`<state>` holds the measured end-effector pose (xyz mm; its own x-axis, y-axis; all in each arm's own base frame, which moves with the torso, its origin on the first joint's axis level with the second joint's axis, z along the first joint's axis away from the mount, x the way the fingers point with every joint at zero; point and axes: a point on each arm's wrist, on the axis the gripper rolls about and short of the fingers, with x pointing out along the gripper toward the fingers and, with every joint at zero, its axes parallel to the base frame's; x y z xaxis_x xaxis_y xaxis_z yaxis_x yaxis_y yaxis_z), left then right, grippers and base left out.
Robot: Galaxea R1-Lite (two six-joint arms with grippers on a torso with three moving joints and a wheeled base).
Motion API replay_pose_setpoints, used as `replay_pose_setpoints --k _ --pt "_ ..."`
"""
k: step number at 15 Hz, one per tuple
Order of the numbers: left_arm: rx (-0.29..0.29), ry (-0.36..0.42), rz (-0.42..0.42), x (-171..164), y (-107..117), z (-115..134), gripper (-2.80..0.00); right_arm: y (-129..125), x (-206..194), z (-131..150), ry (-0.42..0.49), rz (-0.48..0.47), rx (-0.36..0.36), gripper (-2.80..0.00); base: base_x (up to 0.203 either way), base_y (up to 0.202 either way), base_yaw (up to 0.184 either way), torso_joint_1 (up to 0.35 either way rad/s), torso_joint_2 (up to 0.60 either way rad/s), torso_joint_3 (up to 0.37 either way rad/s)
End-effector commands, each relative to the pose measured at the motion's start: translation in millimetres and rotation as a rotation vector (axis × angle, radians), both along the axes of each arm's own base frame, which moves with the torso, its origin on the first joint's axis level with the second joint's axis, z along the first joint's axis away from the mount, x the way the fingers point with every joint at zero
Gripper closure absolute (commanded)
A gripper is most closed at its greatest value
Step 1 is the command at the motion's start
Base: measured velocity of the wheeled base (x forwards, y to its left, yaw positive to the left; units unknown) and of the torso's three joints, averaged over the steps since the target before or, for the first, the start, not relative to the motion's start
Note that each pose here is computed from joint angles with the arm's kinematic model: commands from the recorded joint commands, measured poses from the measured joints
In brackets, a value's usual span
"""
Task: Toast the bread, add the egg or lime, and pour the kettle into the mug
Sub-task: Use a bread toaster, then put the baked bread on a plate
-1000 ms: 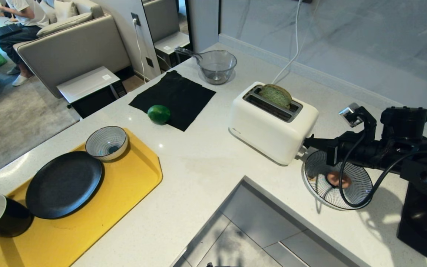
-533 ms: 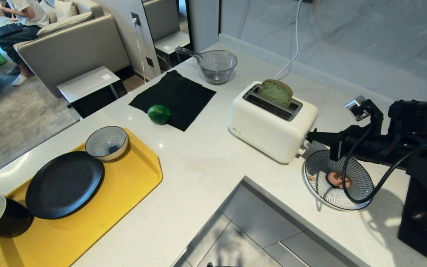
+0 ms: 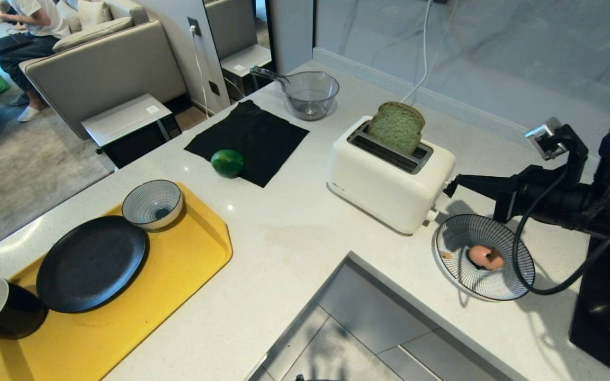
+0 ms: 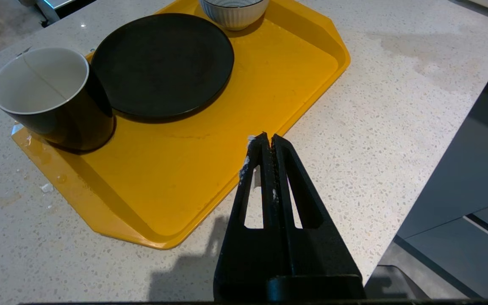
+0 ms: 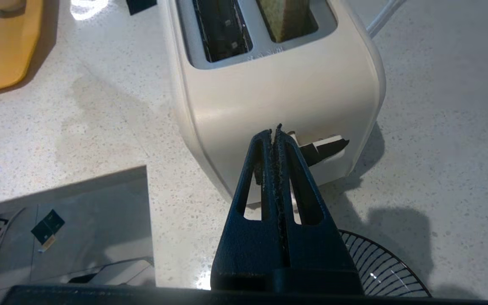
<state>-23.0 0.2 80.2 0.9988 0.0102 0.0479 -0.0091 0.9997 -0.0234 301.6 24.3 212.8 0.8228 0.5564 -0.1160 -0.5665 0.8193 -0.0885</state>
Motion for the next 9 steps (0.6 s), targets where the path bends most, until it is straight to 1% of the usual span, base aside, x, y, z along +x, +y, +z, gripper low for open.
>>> replay_pose_setpoints --k 1,4,7,9 --pt "0.0 0.014 0.001 1 0 -5 0.0 -3 -22 19 -0.067 -0.006 0.002 0.0 0.0 0.0 0.0 0.0 0.0 0.0" --pt "0.0 0.014 0.001 1 0 -5 0.0 -6 -38 35 -0.124 -0.032 0.001 0.0 0.0 0.0 0.0 0.0 0.0 0.0" --pt "0.0 0.014 0.001 1 0 -5 0.0 -8 -43 51 -0.162 -0.12 -0.002 0.0 0.0 0.0 0.0 0.0 0.0 0.0" --pt "0.0 0.014 0.001 1 0 -5 0.0 -9 -44 55 -0.17 -0.153 -0.009 0.0 0.0 0.0 0.0 0.0 0.0 0.0"
